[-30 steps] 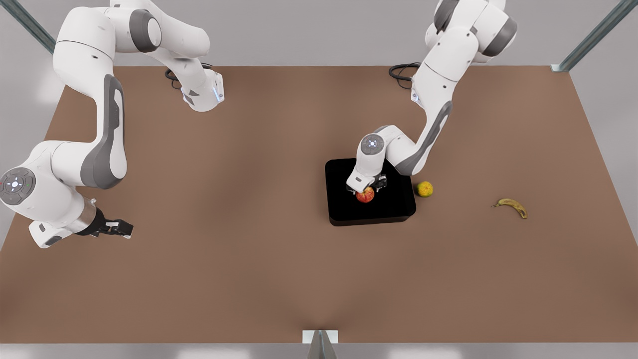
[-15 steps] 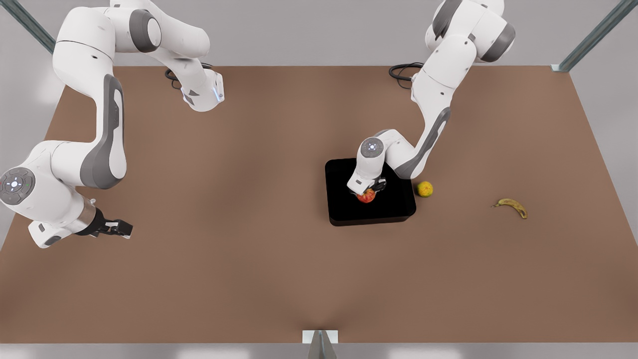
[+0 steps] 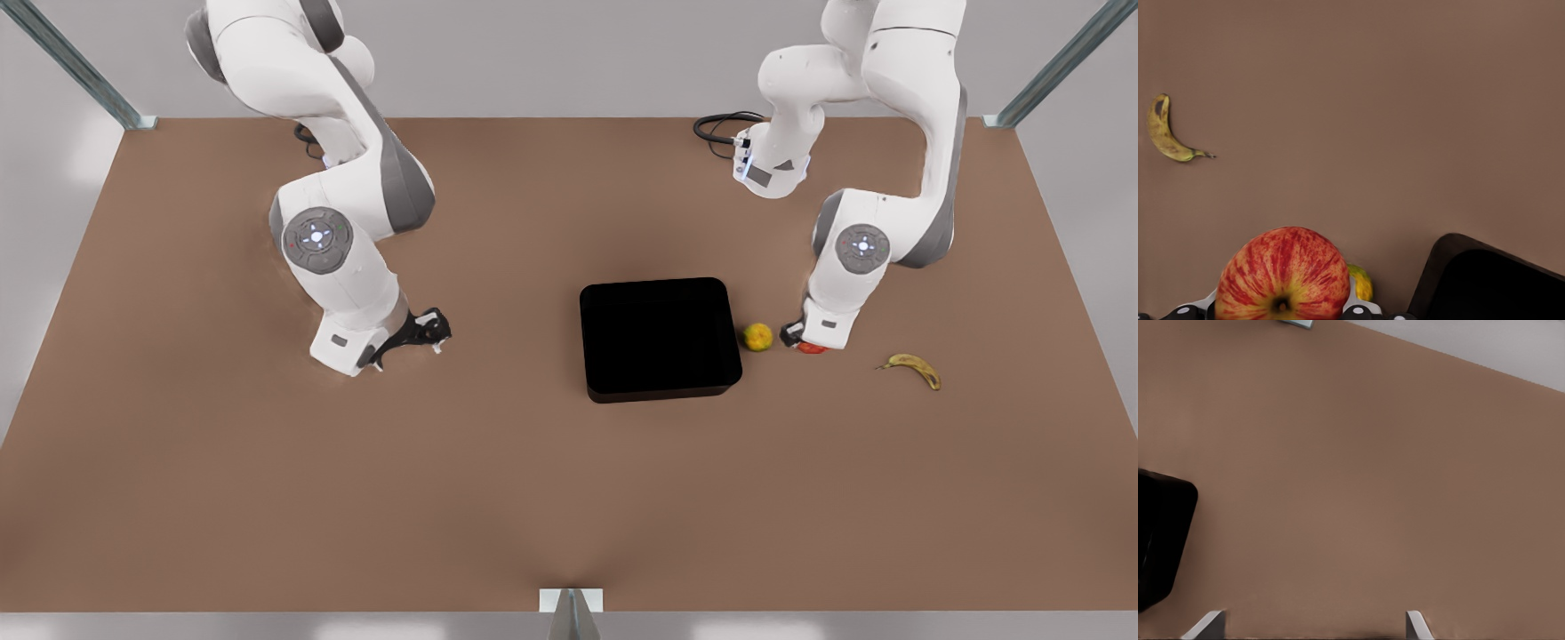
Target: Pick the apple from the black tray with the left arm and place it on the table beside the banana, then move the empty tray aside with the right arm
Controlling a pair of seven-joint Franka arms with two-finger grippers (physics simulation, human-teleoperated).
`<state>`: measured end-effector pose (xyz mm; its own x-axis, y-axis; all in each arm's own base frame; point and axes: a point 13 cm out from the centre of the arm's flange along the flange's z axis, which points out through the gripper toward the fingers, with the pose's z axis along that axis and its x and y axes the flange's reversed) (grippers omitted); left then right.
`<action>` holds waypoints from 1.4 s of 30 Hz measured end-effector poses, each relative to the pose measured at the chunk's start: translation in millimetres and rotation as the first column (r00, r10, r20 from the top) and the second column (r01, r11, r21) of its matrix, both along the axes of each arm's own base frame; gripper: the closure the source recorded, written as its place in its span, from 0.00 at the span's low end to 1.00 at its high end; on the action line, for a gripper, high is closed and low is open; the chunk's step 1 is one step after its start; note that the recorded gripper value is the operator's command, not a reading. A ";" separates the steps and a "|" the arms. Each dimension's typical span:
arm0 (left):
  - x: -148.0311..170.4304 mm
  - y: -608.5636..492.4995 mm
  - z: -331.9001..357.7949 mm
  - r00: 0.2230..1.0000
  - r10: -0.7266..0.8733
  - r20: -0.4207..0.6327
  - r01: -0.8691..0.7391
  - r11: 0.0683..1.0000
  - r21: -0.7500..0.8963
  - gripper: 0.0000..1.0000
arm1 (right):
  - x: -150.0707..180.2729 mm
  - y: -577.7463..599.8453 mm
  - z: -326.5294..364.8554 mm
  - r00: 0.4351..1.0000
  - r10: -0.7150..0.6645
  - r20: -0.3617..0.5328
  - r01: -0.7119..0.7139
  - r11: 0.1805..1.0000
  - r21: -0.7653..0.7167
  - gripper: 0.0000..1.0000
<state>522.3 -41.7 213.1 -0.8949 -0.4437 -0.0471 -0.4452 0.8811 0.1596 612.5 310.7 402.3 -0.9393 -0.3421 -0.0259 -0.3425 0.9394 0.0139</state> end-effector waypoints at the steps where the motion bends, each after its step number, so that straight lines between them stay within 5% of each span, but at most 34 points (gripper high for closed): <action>1: 0.4 35.3 -16.5 0.999 0.023 -0.026 -0.024 1.000 -0.011 0.21 | -10.4 22.5 -4.1 1.000 0.001 -0.014 -0.001 1.000 0.004 0.00; 7: -12.0 125.1 -128.8 0.990 -0.094 -0.108 0.085 0.993 -0.082 0.21 | -52.4 137.9 -104.9 0.980 -0.141 -0.141 0.148 0.988 0.039 0.00; 8: -13.7 116.8 -135.0 0.983 -0.154 -0.103 0.146 0.986 -0.079 0.04 | -53.4 152.3 -112.2 0.973 -0.178 -0.144 0.187 0.981 0.051 0.00; 9: -13.1 114.2 -137.2 0.975 -0.201 -0.093 0.194 0.978 -0.073 0.00 | -55.1 166.0 -120.3 0.966 -0.214 -0.147 0.224 0.973 0.059 0.00; 13: -0.8 122.8 -121.1 0.948 -0.316 -0.034 0.315 0.948 -0.036 0.00 | -66.2 197.9 -170.9 0.931 -0.338 -0.133 0.344 0.939 0.024 0.00; 17: 100.5 100.9 74.8 0.923 -0.320 0.213 0.316 0.947 0.056 0.00 | -62.6 201.9 -203.1 0.896 -0.433 -0.096 0.436 0.900 0.009 0.00; 21: 174.6 51.5 224.9 0.889 -0.317 0.330 0.348 0.937 -0.036 0.00 | -71.7 226.3 -210.6 0.876 -0.473 -0.098 0.478 0.877 0.046 0.00; 35: 116.8 40.4 206.0 0.914 -0.405 0.022 0.403 0.900 -0.168 0.00 | -97.0 266.2 -283.3 0.833 -0.530 -0.160 0.546 0.835 0.076 0.00; 41: 109.2 41.3 198.0 0.899 -0.437 -0.016 0.427 0.885 -0.187 0.00 | -91.4 252.8 -304.0 0.835 -0.526 -0.162 0.541 0.839 0.063 0.19; 42: 108.5 41.3 197.7 0.897 -0.442 -0.019 0.431 0.883 -0.189 0.00 | -91.3 250.8 -309.8 0.835 -0.525 -0.163 0.539 0.840 0.058 0.28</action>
